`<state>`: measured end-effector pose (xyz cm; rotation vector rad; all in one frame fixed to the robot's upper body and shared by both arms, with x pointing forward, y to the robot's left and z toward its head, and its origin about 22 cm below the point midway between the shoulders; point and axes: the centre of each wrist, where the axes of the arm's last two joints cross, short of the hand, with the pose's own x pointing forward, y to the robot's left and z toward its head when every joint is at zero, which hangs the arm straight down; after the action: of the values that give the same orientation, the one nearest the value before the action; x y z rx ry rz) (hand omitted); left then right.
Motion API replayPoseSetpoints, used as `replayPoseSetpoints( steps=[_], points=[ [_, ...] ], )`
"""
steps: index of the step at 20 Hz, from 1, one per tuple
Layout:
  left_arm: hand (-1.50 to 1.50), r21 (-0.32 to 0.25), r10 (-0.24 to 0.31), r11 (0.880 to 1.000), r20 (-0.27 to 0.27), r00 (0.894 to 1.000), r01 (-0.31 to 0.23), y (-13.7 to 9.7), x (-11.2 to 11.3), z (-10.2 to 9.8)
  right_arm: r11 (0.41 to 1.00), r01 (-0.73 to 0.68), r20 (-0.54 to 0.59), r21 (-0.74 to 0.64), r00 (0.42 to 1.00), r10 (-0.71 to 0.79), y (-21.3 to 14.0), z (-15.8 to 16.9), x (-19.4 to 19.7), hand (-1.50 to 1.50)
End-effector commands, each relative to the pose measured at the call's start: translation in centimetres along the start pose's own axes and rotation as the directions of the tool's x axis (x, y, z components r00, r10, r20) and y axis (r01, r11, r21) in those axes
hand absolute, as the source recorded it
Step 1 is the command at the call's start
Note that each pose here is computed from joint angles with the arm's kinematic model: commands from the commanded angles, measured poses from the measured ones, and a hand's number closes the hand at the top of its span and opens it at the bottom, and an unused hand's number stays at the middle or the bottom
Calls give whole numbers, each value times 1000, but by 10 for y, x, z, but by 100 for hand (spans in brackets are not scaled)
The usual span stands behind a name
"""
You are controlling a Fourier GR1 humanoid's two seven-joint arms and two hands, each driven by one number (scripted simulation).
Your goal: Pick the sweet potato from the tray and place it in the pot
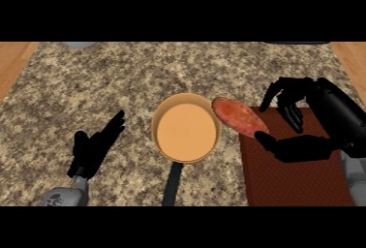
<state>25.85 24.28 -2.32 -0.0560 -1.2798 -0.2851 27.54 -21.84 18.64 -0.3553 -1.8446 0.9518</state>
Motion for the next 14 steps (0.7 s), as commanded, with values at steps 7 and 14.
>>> replayPoseSetpoints(
  steps=[7, 14],
  points=[
    [0, 11, -13, 1000, 1, 1000, 12, 0, -5, 4, 971, -191, -2, 143, 981, 193, 56, -82, 59, 150],
    [0, -3, -9, 1000, 15, 1000, 9, -3, 8, -6, 810, -545, -32, 214, 825, 564, 109, -104, 67, 150]
  ],
)
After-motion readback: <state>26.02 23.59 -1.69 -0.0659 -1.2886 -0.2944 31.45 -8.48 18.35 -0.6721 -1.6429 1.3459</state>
